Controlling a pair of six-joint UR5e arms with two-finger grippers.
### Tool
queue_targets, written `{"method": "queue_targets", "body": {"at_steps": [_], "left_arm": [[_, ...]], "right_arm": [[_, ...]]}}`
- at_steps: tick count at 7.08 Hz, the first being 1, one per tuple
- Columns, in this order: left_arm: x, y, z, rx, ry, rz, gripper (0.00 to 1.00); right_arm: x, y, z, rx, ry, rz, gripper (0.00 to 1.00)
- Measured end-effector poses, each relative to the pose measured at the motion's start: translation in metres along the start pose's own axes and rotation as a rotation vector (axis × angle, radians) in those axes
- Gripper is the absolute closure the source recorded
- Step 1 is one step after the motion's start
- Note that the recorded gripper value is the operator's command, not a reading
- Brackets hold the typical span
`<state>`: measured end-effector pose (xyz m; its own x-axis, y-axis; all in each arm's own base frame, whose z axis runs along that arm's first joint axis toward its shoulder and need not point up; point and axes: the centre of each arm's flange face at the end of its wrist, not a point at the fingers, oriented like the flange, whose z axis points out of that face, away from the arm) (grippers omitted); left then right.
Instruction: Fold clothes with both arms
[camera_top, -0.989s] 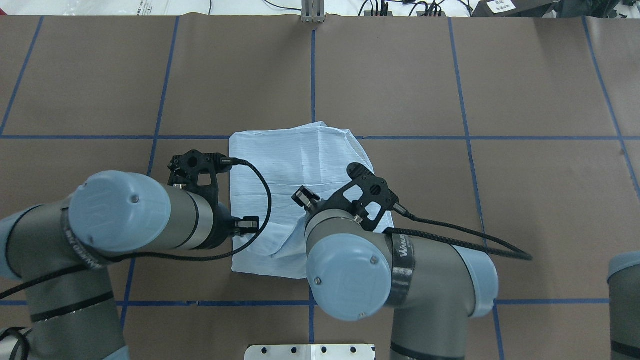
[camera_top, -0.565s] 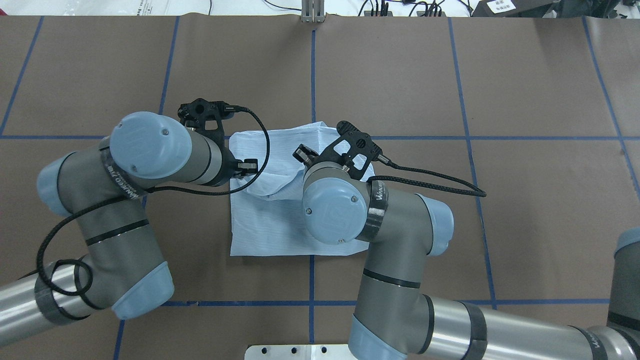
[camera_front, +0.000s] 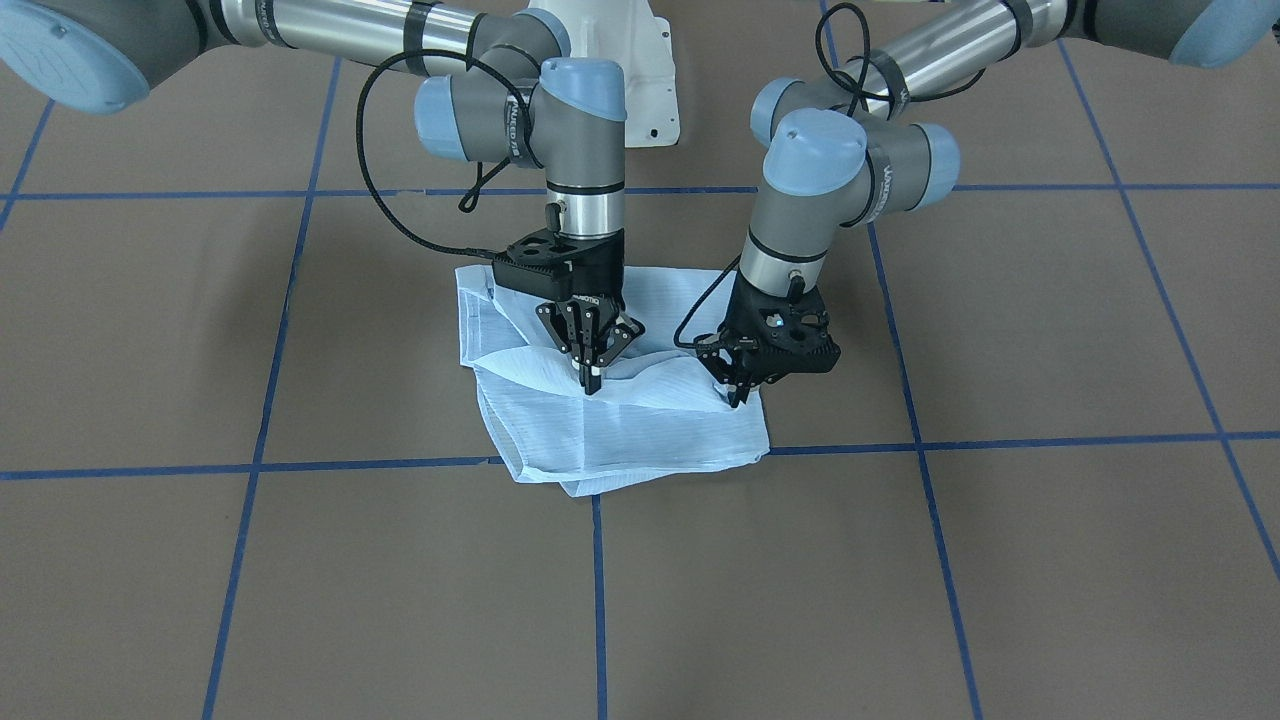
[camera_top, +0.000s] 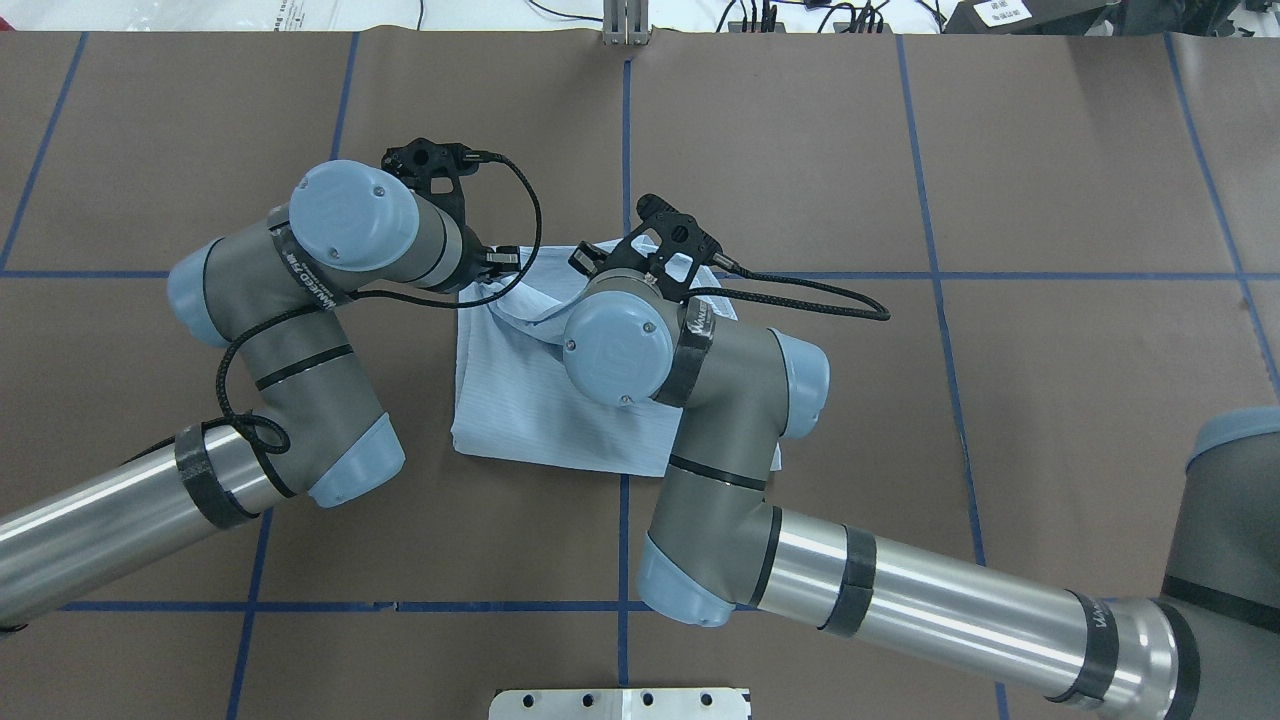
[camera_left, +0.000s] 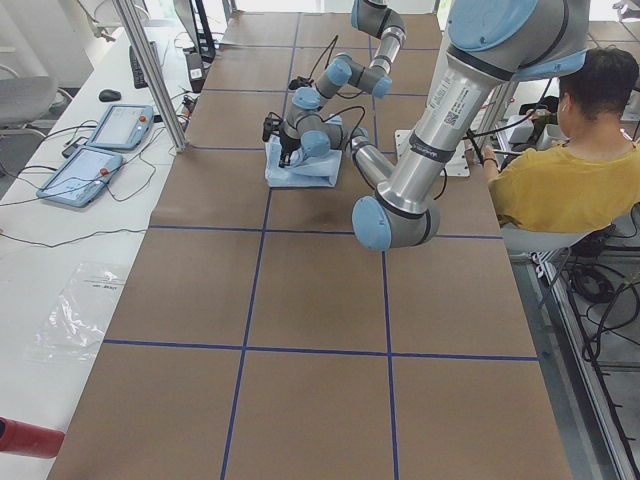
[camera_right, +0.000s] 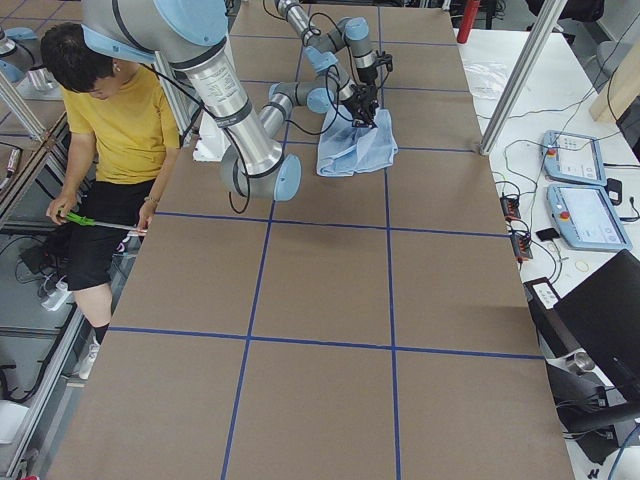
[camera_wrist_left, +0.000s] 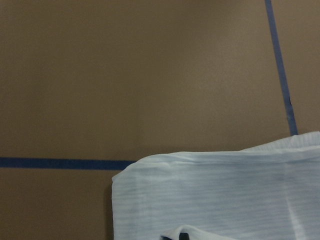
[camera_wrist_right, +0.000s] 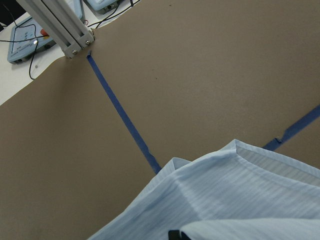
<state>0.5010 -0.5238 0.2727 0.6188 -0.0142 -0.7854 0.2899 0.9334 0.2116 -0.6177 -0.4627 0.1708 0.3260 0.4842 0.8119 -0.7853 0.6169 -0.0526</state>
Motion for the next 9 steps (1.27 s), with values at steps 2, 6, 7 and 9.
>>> {"method": "queue_targets", "body": {"at_steps": [2, 6, 7, 9], "left_arm": [[-0.002, -0.019, 0.004, 0.03, -0.012, 0.011, 1.0], [-0.014, -0.056, 0.017, 0.061, -0.047, 0.041, 1.0], [-0.018, -0.06, 0.029, 0.064, -0.046, 0.046, 0.32], [-0.024, -0.061, 0.04, 0.066, -0.04, 0.05, 0.0]], "right_arm": [[-0.018, -0.015, 0.011, 0.02, 0.001, -0.013, 1.0], [-0.018, -0.034, 0.031, 0.046, 0.022, -0.039, 0.92], [-0.015, -0.033, 0.041, 0.047, 0.021, -0.053, 0.35], [-0.014, -0.034, 0.051, 0.048, 0.011, -0.101, 0.0]]}}
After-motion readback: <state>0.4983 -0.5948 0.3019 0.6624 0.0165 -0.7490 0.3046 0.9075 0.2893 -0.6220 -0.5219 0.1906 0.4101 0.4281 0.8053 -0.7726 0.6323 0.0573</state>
